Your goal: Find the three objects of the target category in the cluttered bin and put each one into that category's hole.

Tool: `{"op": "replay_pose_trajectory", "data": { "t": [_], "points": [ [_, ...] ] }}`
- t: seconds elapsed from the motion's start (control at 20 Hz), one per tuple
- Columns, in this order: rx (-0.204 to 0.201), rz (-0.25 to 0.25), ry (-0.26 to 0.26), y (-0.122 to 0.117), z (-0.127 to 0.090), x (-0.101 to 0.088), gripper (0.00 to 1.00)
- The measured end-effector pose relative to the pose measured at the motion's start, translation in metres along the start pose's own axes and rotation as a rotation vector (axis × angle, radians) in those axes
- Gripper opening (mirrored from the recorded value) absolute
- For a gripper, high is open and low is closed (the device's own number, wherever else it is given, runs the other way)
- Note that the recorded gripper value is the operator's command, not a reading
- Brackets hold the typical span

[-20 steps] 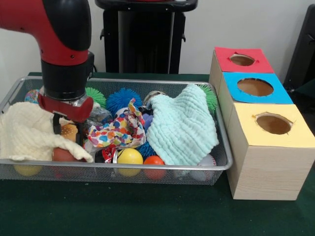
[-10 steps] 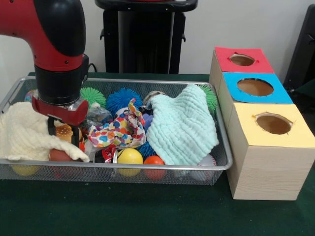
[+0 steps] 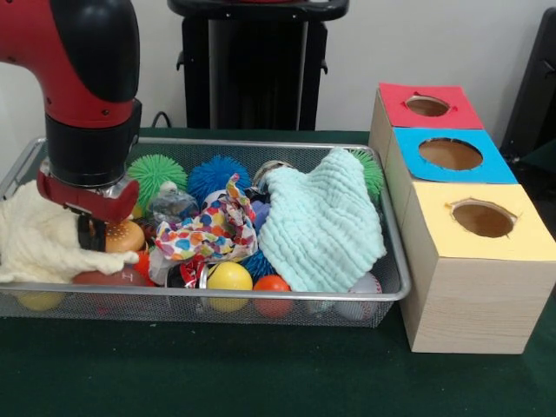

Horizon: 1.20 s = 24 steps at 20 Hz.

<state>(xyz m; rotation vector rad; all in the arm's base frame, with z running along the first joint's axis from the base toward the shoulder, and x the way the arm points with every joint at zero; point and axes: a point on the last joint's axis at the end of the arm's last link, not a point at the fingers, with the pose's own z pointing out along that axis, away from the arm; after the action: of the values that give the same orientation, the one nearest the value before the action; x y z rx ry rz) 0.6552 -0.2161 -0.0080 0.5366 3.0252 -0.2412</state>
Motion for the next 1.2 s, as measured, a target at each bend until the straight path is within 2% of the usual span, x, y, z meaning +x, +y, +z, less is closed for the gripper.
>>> {"op": "replay_pose_trajectory", "data": {
  "t": [0.3,0.6,0.95,1.0,1.1,1.2],
  "points": [
    [0.020,-0.026,-0.013,-0.003,0.001,-0.002,0.00],
    [0.029,-0.051,-0.027,0.005,-0.006,-0.004,0.00],
    [0.045,-0.057,-0.077,0.001,-0.049,-0.016,0.00],
    [0.056,-0.050,-0.101,-0.004,-0.071,-0.025,1.00],
    [0.058,-0.050,-0.103,-0.005,-0.074,-0.026,1.00],
    [0.067,-0.046,-0.118,-0.009,-0.087,-0.032,1.00]
  ]
}}
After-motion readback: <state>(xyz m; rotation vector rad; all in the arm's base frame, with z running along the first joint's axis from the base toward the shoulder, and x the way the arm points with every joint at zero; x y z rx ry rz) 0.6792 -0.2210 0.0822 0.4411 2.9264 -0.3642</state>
